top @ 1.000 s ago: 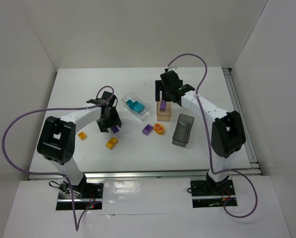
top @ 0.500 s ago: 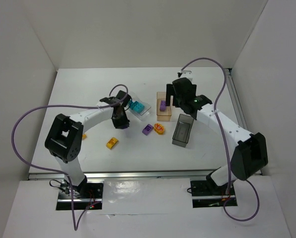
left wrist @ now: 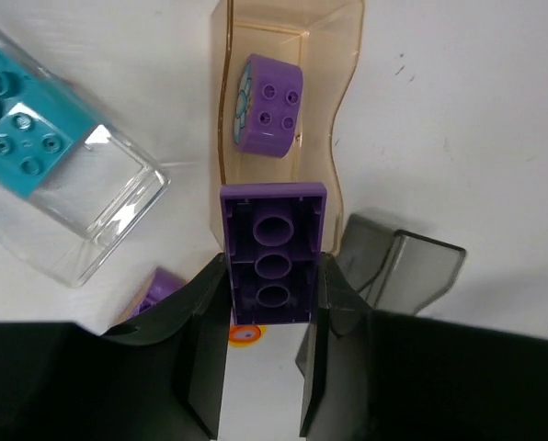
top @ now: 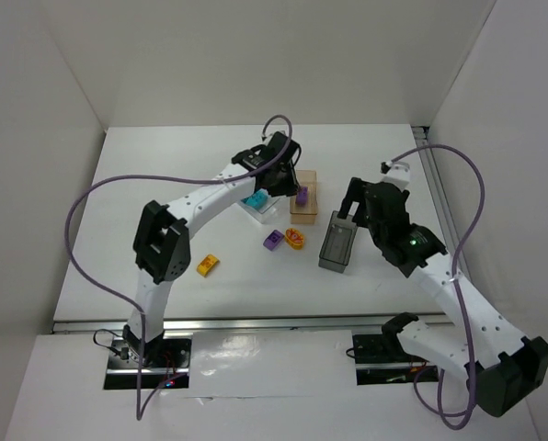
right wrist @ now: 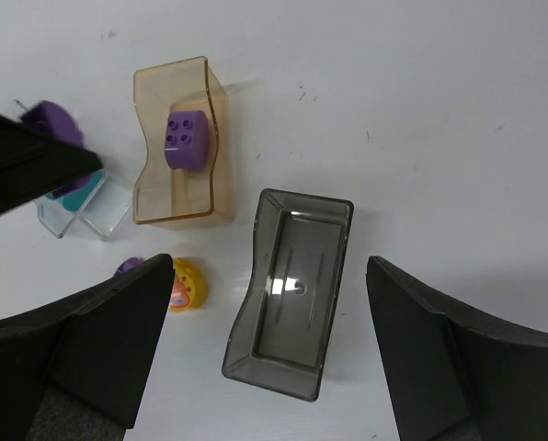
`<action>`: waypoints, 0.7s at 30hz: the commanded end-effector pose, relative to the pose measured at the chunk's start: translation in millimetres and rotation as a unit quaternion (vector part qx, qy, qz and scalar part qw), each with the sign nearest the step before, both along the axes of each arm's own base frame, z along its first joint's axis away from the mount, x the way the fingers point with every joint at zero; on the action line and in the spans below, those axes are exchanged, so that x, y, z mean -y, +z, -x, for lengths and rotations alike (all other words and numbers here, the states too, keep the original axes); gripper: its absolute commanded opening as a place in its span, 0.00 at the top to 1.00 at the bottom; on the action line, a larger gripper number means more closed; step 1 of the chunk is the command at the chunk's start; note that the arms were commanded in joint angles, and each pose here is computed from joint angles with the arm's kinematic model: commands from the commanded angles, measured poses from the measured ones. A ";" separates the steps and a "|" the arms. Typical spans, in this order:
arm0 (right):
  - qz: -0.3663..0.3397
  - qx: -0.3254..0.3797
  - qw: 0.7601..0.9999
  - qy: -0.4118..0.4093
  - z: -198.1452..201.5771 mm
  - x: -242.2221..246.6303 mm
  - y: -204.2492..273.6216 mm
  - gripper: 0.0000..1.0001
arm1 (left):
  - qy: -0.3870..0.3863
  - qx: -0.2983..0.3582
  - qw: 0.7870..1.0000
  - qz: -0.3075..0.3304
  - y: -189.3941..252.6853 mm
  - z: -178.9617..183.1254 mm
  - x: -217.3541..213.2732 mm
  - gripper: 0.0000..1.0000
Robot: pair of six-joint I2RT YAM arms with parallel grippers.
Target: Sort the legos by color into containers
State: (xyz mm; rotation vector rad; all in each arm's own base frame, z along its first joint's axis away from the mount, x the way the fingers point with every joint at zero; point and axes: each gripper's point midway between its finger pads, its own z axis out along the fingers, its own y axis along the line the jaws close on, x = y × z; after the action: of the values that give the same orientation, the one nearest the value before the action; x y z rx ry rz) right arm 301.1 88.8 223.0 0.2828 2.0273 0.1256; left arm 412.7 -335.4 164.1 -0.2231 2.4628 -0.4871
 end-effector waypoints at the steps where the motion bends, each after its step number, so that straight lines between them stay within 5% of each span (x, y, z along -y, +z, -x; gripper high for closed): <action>1: -0.016 0.011 0.999 -0.034 12.1 14.9 1.7 0.08 | -0.023 -0.033 0.999 -0.009 -31.1 -10.0 17.6 0.62; 7: -0.009 -0.001 0.999 -0.039 20.3 21.9 -1.8 0.08 | -0.058 -0.030 0.998 -0.001 -30.5 -19.7 40.6 0.19; 9: -0.022 -0.009 1.000 -0.015 21.8 12.5 -3.5 0.08 | -0.057 -0.011 0.998 0.002 -11.5 -20.7 37.7 0.14; 16: -0.063 -0.047 0.989 0.129 32.7 -60.8 -39.0 0.10 | -0.011 0.077 0.996 -0.035 66.8 -12.9 -12.0 0.17; 21: 0.009 -0.092 0.971 0.221 46.6 -124.1 -71.0 0.13 | 0.031 0.125 0.991 -0.036 129.3 5.1 -72.0 0.18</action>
State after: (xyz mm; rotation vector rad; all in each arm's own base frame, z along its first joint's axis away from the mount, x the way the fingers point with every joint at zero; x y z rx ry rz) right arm 251.9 174.6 148.9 -0.0447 2.2713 0.3336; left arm 412.5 -308.7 243.7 -0.1403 2.3261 -0.4276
